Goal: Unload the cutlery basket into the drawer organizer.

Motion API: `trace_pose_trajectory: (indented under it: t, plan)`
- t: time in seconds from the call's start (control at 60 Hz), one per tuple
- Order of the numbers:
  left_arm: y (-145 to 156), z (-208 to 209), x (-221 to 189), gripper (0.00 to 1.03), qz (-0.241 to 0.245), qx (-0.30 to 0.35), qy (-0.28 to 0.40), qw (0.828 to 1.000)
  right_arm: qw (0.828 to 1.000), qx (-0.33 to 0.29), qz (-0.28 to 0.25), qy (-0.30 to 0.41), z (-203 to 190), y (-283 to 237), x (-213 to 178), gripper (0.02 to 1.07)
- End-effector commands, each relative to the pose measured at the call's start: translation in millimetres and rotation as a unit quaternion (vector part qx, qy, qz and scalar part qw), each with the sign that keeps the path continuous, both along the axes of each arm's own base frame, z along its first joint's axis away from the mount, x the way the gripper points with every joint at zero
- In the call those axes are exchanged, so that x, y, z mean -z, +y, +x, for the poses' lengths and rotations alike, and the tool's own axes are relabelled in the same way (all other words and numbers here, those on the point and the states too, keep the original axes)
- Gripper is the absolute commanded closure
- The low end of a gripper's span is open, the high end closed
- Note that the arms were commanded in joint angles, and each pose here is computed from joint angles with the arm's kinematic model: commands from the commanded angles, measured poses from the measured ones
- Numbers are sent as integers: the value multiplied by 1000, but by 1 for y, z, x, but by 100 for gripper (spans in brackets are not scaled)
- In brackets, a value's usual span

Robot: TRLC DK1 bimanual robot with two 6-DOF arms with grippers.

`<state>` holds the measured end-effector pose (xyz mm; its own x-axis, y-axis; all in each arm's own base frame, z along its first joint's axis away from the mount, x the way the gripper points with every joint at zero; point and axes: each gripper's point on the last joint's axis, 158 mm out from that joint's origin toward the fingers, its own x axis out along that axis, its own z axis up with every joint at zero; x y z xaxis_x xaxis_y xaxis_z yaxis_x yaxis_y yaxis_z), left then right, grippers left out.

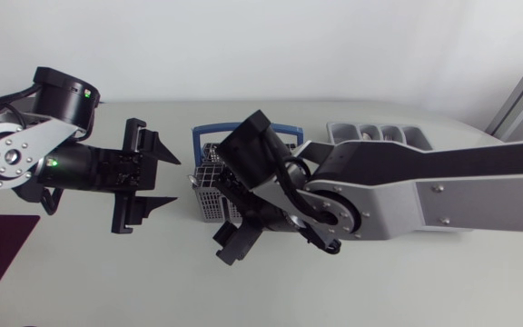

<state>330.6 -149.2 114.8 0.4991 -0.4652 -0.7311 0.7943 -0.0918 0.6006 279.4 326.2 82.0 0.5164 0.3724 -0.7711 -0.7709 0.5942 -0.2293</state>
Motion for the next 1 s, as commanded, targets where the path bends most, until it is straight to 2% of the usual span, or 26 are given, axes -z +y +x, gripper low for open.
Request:
trace_pose_trajectory:
  t: [0.0,0.05,0.267,0.35,0.467,0.633,0.767,0.983]
  plan:
    - [-4,9,1,14,42,43,-26,998,1000,-14,-1,-6,-4,-4,0,15]
    - [-3,14,9,14,66,55,-35,996,1000,-18,-2,-8,-5,-6,2,15]
    - [-16,29,10,15,88,80,-78,990,1000,-23,-7,-9,-1,-13,13,15]
    - [-18,32,10,22,98,89,-87,987,1000,-23,-6,-13,3,-15,14,15]
    - [-20,35,14,40,105,99,-92,985,1000,-22,3,-16,7,-14,12,15]
    - [-21,40,13,53,106,100,-98,984,1000,-21,2,-13,11,-16,17,15]
    - [-21,38,17,70,110,106,-96,984,1000,-18,3,-15,14,-19,20,15]
    - [-22,34,23,77,111,110,-87,984,1000,-14,2,-14,16,-21,23,15]
